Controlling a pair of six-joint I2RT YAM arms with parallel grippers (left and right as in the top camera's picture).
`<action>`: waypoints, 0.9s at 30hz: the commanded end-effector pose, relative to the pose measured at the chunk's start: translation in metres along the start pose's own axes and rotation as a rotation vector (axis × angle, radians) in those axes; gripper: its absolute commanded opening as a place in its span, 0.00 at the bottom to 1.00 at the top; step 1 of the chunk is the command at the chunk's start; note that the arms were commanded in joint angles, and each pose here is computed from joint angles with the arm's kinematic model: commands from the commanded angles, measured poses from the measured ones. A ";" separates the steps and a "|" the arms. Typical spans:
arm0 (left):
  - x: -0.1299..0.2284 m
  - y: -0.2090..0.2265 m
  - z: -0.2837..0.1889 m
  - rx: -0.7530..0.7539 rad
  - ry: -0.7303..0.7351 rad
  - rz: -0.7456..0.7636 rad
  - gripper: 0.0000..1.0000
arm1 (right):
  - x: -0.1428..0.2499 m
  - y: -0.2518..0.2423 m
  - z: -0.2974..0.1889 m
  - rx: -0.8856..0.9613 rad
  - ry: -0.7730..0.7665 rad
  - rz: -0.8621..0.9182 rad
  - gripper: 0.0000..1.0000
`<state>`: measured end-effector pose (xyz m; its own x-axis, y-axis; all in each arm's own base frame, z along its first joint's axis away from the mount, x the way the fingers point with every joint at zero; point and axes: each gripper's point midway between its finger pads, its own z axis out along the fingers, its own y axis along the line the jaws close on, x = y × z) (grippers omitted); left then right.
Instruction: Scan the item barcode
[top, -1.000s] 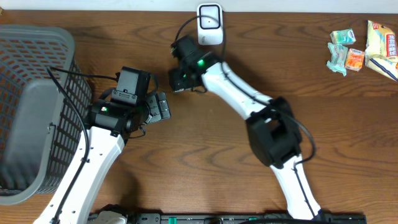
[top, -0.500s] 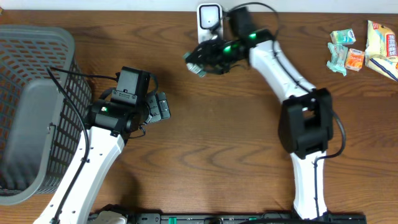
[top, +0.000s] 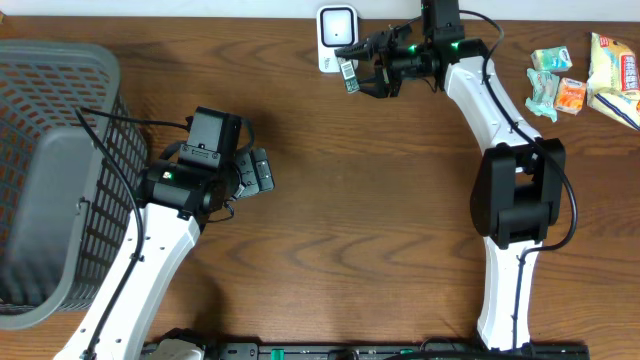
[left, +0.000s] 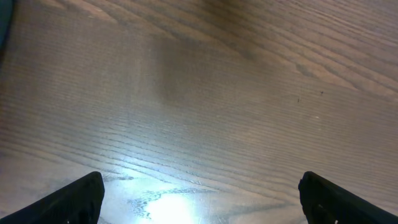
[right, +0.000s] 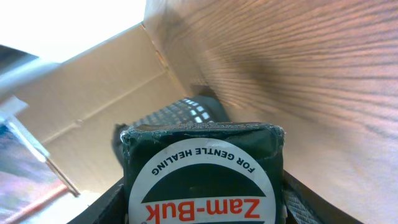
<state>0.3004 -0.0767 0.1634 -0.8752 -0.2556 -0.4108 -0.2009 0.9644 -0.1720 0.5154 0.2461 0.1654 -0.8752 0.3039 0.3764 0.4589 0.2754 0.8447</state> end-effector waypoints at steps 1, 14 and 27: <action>-0.004 -0.001 -0.004 0.004 -0.012 -0.003 0.98 | 0.010 0.014 -0.004 -0.022 0.013 0.093 0.57; -0.004 -0.001 -0.004 0.004 -0.012 -0.003 0.98 | 0.004 0.010 0.001 0.005 -0.041 0.089 0.55; -0.004 -0.001 -0.004 0.004 -0.012 -0.003 0.98 | -0.019 0.003 0.012 0.094 -0.214 -0.152 0.55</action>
<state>0.3004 -0.0767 0.1634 -0.8750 -0.2556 -0.4111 -0.2008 0.9644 -0.1721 0.5261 0.2513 0.1498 -0.8410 0.4188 0.3426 0.4901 0.3211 0.8104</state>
